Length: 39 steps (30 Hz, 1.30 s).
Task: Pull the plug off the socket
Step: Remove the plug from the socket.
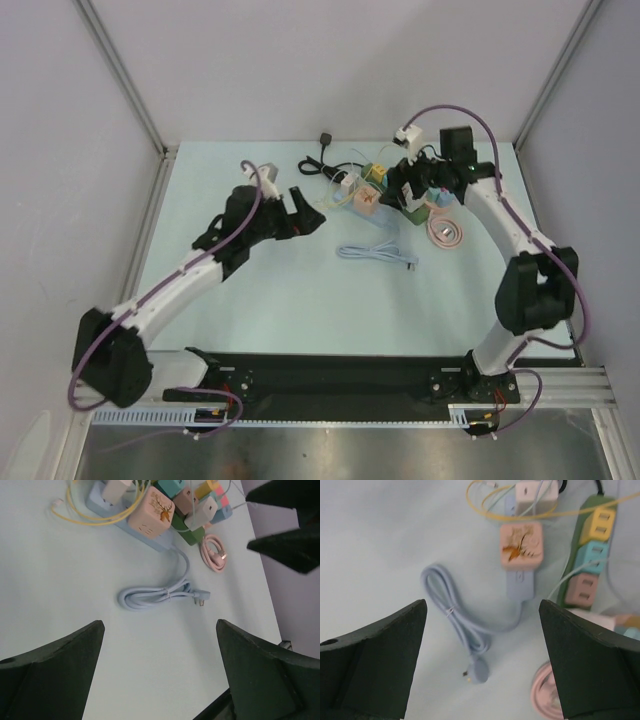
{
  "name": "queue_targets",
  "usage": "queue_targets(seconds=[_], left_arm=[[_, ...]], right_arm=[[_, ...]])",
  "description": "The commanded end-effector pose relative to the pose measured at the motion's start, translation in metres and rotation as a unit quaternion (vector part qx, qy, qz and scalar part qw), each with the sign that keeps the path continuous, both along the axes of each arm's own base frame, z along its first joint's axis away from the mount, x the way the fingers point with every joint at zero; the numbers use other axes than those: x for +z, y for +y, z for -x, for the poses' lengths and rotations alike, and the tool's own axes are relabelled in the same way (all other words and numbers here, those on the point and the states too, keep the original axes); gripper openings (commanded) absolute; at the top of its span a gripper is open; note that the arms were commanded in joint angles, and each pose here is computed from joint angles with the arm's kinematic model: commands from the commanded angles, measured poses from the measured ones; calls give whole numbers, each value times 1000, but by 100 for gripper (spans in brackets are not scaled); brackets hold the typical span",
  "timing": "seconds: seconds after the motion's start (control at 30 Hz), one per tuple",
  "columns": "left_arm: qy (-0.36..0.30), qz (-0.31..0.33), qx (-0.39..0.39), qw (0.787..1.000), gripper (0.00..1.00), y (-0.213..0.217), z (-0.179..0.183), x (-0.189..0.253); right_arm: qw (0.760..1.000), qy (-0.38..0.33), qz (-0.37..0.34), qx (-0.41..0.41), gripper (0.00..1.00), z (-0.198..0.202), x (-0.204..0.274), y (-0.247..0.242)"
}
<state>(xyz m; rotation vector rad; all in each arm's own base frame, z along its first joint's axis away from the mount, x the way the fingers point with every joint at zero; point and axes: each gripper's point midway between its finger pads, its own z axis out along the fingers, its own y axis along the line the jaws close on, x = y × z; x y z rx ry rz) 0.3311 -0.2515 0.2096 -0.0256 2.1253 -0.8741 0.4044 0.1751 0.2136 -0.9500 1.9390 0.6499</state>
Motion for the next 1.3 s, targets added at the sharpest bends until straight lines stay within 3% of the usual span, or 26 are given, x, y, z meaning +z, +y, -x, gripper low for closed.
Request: queue_targets(seconds=[0.0,0.07,0.27,0.43,0.77,1.27], left_arm=[[-91,14,-18,996,100,23,17,23],[-108,6,-12,994,100,40,32,23],[-151,-16,10,988,100,71,60,28],[-179,6,35,983,100,86,76,44],[-167,21,33,985,100,88,89,35],[-158,34,38,986,99,90,95,25]], right_arm=[[998,62,24,12,100,-15,-20,20],[998,53,38,8,100,-28,-10,33],[993,77,92,-9,98,-57,-40,56],[987,84,138,-20,98,-70,-69,56],[981,43,191,-9,100,-93,-86,51],[973,49,224,21,99,-97,-123,59]])
